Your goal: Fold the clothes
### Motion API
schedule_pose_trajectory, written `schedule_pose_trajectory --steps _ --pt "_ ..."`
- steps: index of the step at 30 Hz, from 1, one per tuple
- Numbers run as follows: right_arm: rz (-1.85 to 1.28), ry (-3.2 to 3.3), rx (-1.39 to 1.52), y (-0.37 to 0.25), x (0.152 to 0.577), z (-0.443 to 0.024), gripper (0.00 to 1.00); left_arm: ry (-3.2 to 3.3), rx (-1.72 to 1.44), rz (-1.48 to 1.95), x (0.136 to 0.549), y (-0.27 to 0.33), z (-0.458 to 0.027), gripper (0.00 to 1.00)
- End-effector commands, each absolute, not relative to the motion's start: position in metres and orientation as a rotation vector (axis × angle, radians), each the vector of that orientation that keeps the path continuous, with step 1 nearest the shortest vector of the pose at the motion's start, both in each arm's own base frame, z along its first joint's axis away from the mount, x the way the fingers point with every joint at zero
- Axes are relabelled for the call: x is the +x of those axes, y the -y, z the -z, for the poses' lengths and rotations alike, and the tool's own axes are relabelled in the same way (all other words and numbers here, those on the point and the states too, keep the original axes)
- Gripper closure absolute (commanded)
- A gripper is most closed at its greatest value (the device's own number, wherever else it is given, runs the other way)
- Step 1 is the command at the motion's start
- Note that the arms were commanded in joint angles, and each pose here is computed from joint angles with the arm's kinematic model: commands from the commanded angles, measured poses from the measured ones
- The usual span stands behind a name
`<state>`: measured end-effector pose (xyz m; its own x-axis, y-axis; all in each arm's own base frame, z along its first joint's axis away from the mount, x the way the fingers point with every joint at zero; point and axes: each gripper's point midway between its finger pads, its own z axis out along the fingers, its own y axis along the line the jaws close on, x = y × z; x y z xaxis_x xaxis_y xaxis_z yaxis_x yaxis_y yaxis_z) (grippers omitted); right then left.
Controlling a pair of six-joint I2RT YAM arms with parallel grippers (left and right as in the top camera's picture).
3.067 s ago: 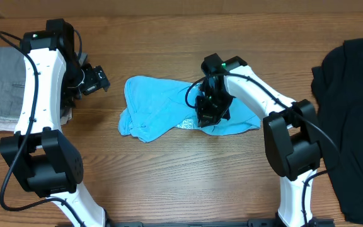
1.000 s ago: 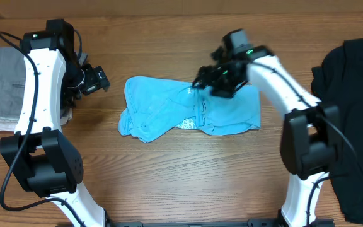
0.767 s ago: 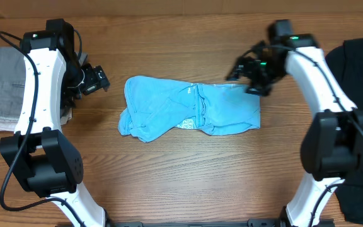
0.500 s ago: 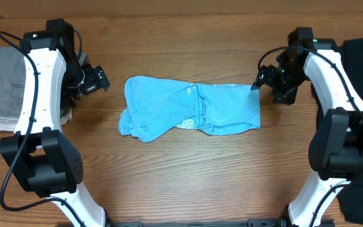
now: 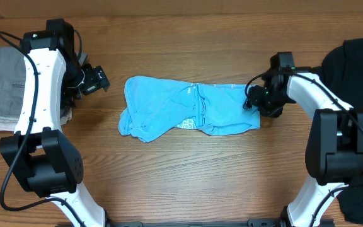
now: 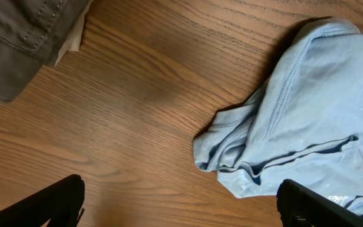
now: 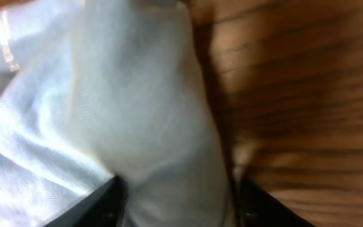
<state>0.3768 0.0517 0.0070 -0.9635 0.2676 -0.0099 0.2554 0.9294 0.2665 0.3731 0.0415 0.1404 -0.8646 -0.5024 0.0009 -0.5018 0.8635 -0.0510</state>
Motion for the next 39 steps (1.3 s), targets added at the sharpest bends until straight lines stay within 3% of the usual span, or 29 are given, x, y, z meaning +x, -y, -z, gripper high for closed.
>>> schedule_pose_trajectory --steps 1,3,11,21,26,29,39 --pt "-0.389 -3.09 0.407 -0.053 0.361 0.009 0.78 -2.976 -0.807 0.081 0.377 -0.042 -0.154 0.0" --pt "-0.363 -3.086 0.411 -0.049 0.363 0.008 0.96 -2.976 -0.807 0.081 0.377 -0.042 -0.154 0.0" --pt "-0.134 -3.08 0.655 0.03 0.367 -0.028 0.96 -2.976 -0.808 0.081 0.377 -0.042 -0.154 0.0" --pt "-0.125 -2.974 0.989 0.114 0.365 -0.101 0.96 -2.976 -0.807 0.081 0.377 -0.042 -0.154 0.0" --pt "-0.22 -2.985 0.965 0.096 0.367 -0.137 0.96 -2.976 -0.807 0.081 0.377 -0.042 -0.154 0.0" --pt "-0.38 -2.998 0.858 0.055 0.377 -0.159 0.96 -2.976 -0.807 0.081 0.377 -0.042 -0.154 0.0" --pt "-0.502 -3.06 0.53 -0.066 0.389 -0.164 0.95 -2.976 -0.808 0.081 0.377 -0.042 -0.154 0.0"
